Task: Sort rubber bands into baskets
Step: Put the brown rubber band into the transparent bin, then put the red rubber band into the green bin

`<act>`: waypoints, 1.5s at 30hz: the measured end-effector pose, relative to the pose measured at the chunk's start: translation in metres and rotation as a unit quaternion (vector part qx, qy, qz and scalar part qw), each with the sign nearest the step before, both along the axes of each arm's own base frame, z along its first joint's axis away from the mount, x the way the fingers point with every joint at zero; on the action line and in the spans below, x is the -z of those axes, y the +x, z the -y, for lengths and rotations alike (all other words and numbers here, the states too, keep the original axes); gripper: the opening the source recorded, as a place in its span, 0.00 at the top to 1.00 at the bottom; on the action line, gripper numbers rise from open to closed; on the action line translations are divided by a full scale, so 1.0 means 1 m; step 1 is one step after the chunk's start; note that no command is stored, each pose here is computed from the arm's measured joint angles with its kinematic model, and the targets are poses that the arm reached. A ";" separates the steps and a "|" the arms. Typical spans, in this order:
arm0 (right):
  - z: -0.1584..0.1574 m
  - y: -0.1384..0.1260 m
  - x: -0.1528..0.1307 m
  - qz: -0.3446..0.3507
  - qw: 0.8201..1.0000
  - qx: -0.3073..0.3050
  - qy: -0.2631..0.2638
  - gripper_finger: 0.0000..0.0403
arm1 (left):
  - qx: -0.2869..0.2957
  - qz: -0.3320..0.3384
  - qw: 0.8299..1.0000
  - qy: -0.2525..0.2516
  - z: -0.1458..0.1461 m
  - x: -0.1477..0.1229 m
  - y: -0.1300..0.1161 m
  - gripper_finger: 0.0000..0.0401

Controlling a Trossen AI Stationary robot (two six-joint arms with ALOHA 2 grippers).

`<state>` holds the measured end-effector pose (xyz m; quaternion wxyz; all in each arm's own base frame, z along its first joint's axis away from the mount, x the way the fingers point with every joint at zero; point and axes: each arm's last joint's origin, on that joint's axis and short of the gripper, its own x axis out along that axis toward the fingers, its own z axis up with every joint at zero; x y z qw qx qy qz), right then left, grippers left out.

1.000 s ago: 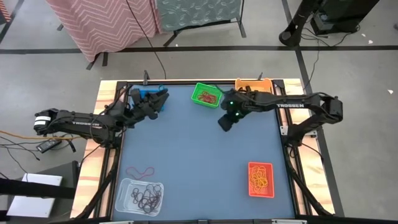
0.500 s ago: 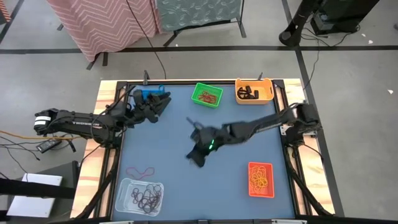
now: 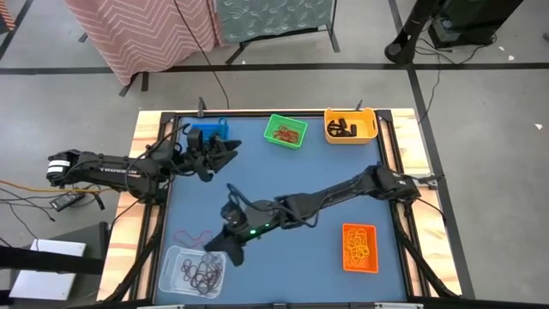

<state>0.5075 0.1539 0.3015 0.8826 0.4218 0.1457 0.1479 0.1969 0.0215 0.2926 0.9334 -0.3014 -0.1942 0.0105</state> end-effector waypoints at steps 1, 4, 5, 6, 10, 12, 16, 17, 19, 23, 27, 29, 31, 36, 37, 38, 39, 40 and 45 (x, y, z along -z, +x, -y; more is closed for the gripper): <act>-0.002 0.005 0.003 0.000 1.000 -0.006 0.001 1.00 | 0.000 0.000 1.000 -0.001 0.000 0.000 0.000 0.29; -0.007 0.019 0.020 -0.009 1.000 -0.025 0.002 1.00 | 0.002 0.001 1.000 -0.004 0.000 0.000 0.000 0.29; -0.009 0.023 0.027 -0.015 0.999 -0.030 0.003 1.00 | 0.002 0.001 1.000 -0.004 0.000 0.000 0.000 0.29; -0.010 0.026 0.035 -0.022 0.999 -0.035 0.005 1.00 | 0.002 0.001 1.000 -0.004 0.000 0.000 0.000 0.29; -0.017 0.035 0.064 -0.041 0.998 -0.038 0.004 1.00 | 0.002 0.000 1.000 -0.004 0.000 0.000 0.000 0.29; -0.019 0.038 0.080 -0.056 0.998 -0.037 -0.001 0.99 | 0.001 0.000 1.000 -0.004 0.000 0.000 0.000 0.29; -0.020 0.042 0.104 -0.080 0.996 -0.035 -0.002 0.92 | 0.001 0.000 1.000 -0.004 0.000 0.000 0.000 0.29; -0.020 0.043 0.105 -0.082 0.996 -0.034 -0.001 0.89 | 0.001 0.000 1.000 -0.004 0.000 0.000 0.000 0.29; -0.021 0.042 0.107 -0.086 0.996 -0.035 -0.012 0.80 | 0.002 0.000 1.000 -0.005 0.000 0.000 0.000 0.29; -0.025 0.039 0.106 -0.078 0.995 -0.042 -0.051 0.59 | 0.006 0.002 1.000 -0.017 0.000 0.000 0.000 0.29; -0.029 0.035 0.094 -0.054 0.992 -0.095 -0.066 0.40 | 0.008 0.003 1.000 -0.023 0.000 0.000 0.000 0.29; -0.026 0.033 0.085 -0.053 0.987 -0.145 -0.053 0.33 | 0.009 0.003 1.000 -0.025 0.000 0.000 0.000 0.29; -0.020 0.029 0.078 -0.080 0.981 -0.173 -0.040 0.31 | 0.013 0.003 1.000 -0.023 0.000 0.000 0.000 0.29; -0.010 -0.002 0.047 -0.167 0.961 -0.174 -0.138 0.33 | 0.018 -0.015 0.999 -0.024 0.000 0.003 0.001 0.29; -0.009 -0.012 0.041 -0.194 0.951 -0.170 -0.170 0.34 | 0.017 -0.021 0.999 -0.024 0.000 0.004 0.002 0.29; -0.007 -0.023 0.036 -0.222 0.940 -0.165 -0.201 0.35 | 0.017 -0.024 0.999 -0.025 0.000 0.005 0.002 0.29; -0.007 -0.033 0.031 -0.245 0.927 -0.157 -0.236 0.36 | 0.018 -0.025 0.999 -0.025 0.000 0.005 0.002 0.29; -0.006 -0.045 0.027 -0.274 0.910 -0.148 -0.272 0.38 | 0.018 -0.026 0.999 -0.025 0.000 0.005 0.002 0.29; 0.000 -0.110 0.020 -0.409 0.825 -0.128 -0.369 0.41 | 0.022 -0.033 0.999 -0.028 0.001 0.007 0.002 0.29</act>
